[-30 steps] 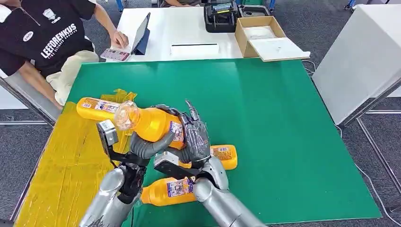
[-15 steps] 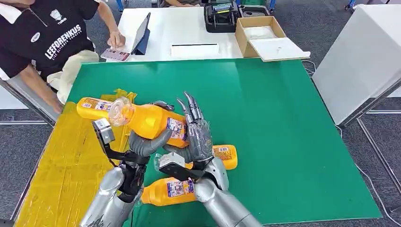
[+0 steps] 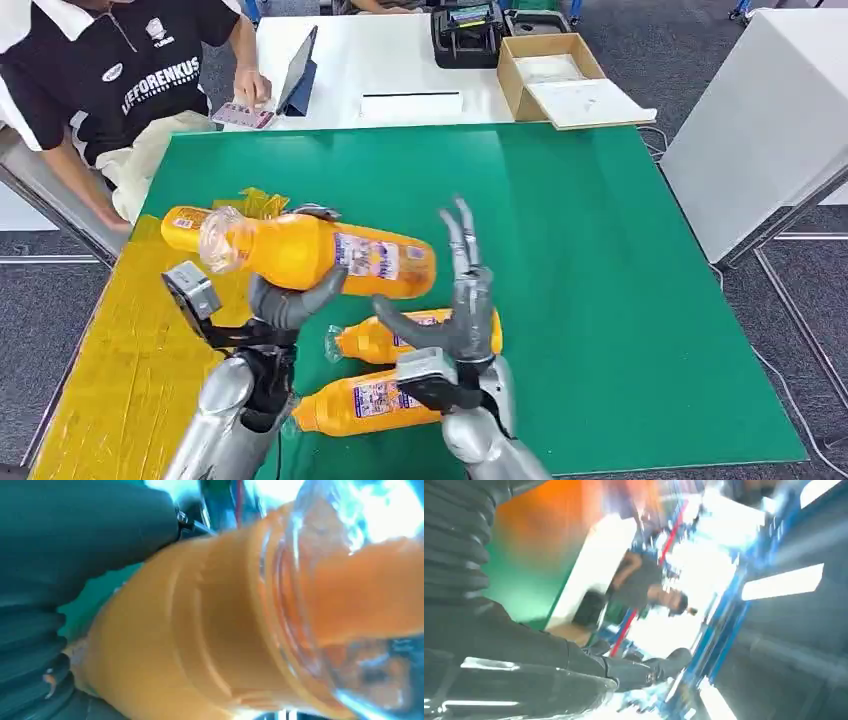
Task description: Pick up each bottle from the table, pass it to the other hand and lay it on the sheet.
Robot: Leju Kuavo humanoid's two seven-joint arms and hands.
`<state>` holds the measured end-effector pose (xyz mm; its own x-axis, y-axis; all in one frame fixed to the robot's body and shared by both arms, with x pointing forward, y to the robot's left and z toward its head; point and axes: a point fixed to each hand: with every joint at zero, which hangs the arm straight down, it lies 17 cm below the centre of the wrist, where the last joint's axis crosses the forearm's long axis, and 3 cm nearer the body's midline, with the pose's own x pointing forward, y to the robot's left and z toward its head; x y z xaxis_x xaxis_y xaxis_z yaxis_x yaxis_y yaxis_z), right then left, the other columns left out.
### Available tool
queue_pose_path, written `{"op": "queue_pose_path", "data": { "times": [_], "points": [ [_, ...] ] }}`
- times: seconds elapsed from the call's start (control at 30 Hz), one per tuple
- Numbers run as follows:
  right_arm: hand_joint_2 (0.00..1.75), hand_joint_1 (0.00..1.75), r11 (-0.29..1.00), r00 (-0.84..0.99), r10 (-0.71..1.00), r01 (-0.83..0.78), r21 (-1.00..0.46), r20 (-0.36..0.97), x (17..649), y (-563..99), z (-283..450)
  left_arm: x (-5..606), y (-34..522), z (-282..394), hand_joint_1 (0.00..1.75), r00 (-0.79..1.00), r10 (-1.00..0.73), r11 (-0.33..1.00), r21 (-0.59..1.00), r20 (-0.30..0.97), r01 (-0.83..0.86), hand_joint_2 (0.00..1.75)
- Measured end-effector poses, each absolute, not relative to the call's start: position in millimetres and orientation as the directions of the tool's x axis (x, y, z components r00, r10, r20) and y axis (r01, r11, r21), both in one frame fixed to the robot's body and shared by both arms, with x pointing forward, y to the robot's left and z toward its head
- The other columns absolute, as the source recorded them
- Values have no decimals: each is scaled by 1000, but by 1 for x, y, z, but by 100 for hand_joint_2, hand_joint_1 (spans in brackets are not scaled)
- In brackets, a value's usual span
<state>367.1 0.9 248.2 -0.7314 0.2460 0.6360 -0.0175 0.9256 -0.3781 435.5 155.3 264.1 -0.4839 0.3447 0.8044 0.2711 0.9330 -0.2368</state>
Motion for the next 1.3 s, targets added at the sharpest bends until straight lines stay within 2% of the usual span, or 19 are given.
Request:
{"op": "queue_pose_path", "data": {
  "times": [0.13, 0.33, 0.5, 0.57, 0.67, 0.7, 0.83, 0.97, 1.03, 1.13, 1.3],
  "points": [
    [175, 0, 937, -757, 270, 63, -345, 595, 339, -40, 272, 441, 204, 256, 175, -565, 47, 997, -77, 824, -29, 175],
    [175, 0, 940, -760, 290, 113, -321, 582, 310, -87, 278, 440, 255, 255, 175, -555, -256, 943, 79, 791, -322, 175],
    [175, 0, 932, -754, 324, 150, -331, 572, 297, -107, 277, 418, 284, 257, 175, -451, -638, 736, 323, 624, -595, 175],
    [175, 0, 924, -747, 350, 175, -340, 566, 296, -114, 279, 412, 280, 257, 175, -402, -754, 636, 421, 520, -647, 175],
    [175, 0, 914, -735, 385, 218, -343, 558, 296, -127, 283, 415, 271, 252, 175, -307, -904, 427, 598, 298, -678, 175],
    [175, 0, 911, -734, 393, 228, -343, 555, 296, -130, 284, 415, 272, 250, 175, -280, -926, 378, 625, 253, -683, 175],
    [175, 0, 907, -729, 405, 245, -342, 551, 295, -137, 286, 416, 285, 247, 175, -231, -941, 339, 637, 248, -693, 175],
    [175, 0, 903, -722, 417, 260, -343, 551, 298, -144, 287, 423, 286, 241, 175, -100, -994, 101, 725, 45, -682, 175],
    [175, 0, 906, -724, 411, 255, -339, 554, 301, -146, 288, 428, 309, 242, 175, 15, -1000, -2, 737, 11, -676, 175],
    [175, 0, 907, -727, 406, 243, -344, 554, 306, -147, 290, 445, 331, 250, 175, 113, -992, -39, 730, 52, -682, 175],
    [175, 0, 901, -730, 415, 248, -355, 543, 306, -149, 289, 467, 302, 231, 175, 60, -998, -53, 767, -19, -639, 175]
  ]
}}
